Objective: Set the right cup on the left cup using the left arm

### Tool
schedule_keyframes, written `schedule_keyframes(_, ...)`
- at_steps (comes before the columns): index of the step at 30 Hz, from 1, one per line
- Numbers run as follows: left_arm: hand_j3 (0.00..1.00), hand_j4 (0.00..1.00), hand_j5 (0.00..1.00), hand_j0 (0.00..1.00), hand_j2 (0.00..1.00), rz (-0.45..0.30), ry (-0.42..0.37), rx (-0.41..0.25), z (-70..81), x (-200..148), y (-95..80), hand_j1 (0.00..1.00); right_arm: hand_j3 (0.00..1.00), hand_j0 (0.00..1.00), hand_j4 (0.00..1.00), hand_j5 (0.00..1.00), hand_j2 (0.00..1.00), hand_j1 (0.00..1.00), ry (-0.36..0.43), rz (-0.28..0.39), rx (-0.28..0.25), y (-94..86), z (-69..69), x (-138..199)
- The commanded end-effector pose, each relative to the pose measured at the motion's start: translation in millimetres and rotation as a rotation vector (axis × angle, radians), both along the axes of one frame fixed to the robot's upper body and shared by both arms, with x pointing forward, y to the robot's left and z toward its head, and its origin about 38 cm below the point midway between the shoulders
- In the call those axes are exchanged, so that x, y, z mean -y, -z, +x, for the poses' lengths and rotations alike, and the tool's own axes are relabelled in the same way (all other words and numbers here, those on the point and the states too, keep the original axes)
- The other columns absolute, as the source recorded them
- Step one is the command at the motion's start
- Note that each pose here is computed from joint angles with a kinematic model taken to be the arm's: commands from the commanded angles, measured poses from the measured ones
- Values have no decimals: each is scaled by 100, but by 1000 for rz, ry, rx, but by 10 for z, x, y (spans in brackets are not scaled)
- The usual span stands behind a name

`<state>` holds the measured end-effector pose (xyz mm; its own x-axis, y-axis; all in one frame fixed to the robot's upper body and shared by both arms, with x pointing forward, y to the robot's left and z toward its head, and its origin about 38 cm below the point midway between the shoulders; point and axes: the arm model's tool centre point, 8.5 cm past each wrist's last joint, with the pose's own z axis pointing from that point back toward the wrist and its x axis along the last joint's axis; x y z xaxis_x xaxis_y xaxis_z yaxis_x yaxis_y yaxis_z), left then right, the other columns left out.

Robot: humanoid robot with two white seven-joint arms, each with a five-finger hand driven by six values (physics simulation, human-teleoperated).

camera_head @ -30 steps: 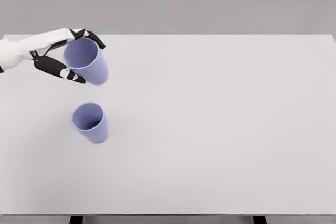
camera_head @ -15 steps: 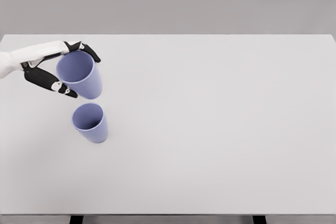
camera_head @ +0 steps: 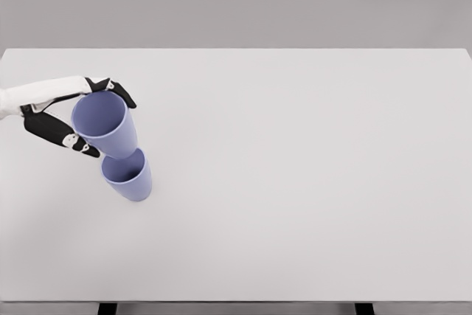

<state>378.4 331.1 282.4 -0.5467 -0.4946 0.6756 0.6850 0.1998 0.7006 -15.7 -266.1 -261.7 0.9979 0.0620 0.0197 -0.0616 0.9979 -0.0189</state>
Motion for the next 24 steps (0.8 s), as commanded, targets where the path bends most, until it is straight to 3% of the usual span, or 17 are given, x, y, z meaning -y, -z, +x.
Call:
schedule_keyframes(1,50,50,50,50,50,-4,7,0,-25,12,-31,50,100,100,100,100,100,100,0,0,0,0,-1,1)
schedule_keyframes(24,50,50,50,50,50,7,24,-43,-145,32,103,50,100,100,100,100,100,100,0,1,1,0,4,-1)
